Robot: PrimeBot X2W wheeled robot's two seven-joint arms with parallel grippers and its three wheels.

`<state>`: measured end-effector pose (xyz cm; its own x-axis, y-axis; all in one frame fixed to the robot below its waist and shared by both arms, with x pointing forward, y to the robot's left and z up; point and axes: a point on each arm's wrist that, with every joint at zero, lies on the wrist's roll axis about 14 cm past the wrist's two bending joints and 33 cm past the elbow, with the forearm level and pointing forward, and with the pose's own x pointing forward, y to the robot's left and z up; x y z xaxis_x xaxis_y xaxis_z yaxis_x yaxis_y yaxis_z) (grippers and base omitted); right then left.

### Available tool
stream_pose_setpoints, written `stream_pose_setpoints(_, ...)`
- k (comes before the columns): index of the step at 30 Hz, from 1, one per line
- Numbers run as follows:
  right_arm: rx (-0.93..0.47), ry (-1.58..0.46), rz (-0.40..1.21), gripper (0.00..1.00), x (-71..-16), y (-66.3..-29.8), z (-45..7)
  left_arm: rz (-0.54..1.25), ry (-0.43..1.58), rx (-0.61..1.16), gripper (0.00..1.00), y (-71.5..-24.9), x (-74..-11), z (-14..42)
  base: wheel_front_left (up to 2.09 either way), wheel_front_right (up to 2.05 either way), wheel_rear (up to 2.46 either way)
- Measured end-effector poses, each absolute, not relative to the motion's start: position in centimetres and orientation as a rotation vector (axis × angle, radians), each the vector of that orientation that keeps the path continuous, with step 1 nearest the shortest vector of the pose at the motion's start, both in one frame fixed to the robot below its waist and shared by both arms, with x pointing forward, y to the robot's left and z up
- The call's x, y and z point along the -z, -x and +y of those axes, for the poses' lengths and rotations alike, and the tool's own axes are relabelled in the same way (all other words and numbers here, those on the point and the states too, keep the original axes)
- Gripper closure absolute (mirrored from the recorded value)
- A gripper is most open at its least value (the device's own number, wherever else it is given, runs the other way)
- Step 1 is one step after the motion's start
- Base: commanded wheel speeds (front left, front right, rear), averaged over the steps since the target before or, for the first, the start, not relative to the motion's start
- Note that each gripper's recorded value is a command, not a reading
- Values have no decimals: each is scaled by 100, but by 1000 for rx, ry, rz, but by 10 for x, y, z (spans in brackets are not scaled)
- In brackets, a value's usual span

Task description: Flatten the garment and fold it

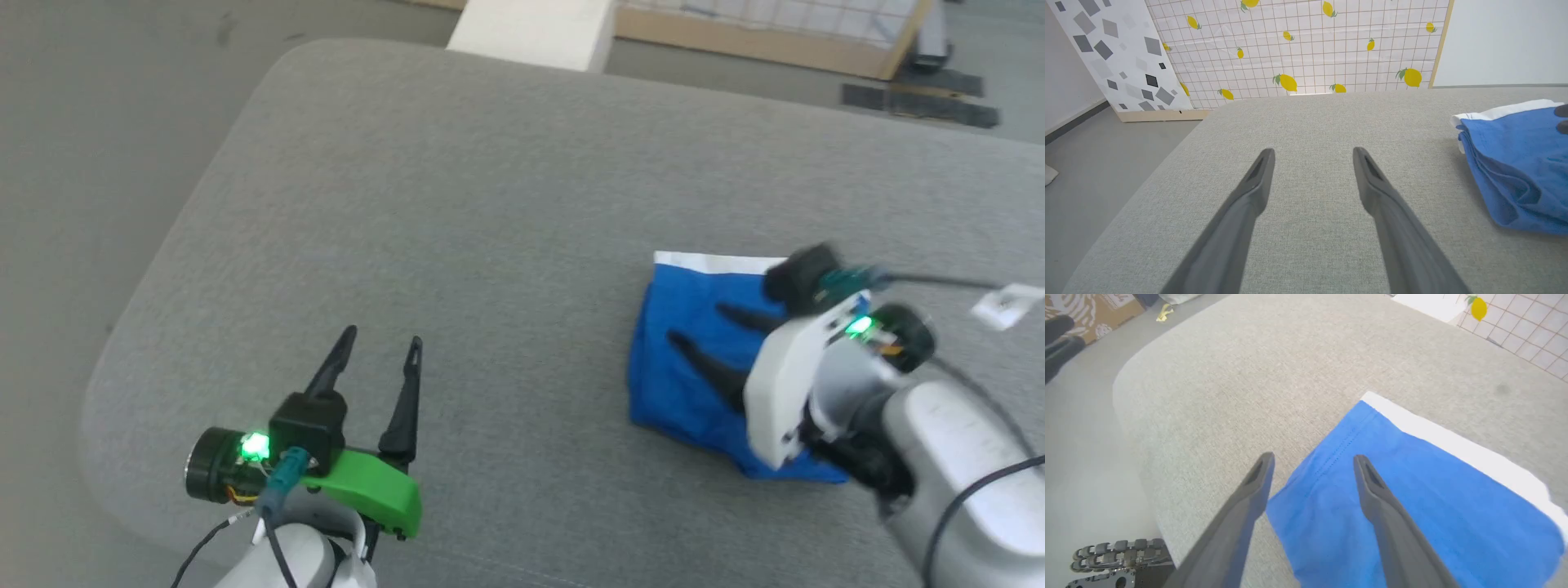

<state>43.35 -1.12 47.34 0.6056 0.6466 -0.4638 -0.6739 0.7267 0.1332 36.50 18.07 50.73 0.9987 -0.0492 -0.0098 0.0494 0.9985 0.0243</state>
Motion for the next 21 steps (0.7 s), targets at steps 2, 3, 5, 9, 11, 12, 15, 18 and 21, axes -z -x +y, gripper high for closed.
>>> stream_pose_setpoints(2, -733, 40, 454, 0, -496, -441, -25, -3, -6, 56, 0, -368, -512, 178, 0, 0, 0)
stream_pose_setpoints(3, -716, 33, 430, 0, -505, -445, -32, -8, -4, 60, 0, -369, -514, 177, 0, 0, 0)
stream_pose_setpoints(5, -660, 25, 361, 0, -528, -453, -53, -20, -1, 70, 0, -372, -518, 174, 0, 0, 0)
stream_pose_setpoints(9, -509, 27, 198, 0, -572, -469, -105, -39, 6, 89, 0, -377, -524, 167, 0, 0, 0)
stream_pose_setpoints(11, -429, 48, 125, 0, -589, -472, -133, -49, 10, 97, 0, -379, -528, 163, 0, 0, 0)
stream_pose_setpoints(12, -379, 48, 81, 0, -598, -473, -149, -52, 17, 102, 0, -380, -529, 161, 0, 0, 0)
stream_pose_setpoints(15, -261, 62, 5, 0, -608, -465, -189, -55, 23, 117, 0, -381, -530, 155, 0, 0, 0)
stream_pose_setpoints(18, -164, 57, -39, 0, -606, -448, -221, -54, 28, 133, 0, -382, -530, 150, 0, 0, 0)
stream_pose_setpoints(21, -79, 25, -64, 0, -598, -428, -245, -56, 32, 149, 0, -382, -531, 145, 0, 0, 0)
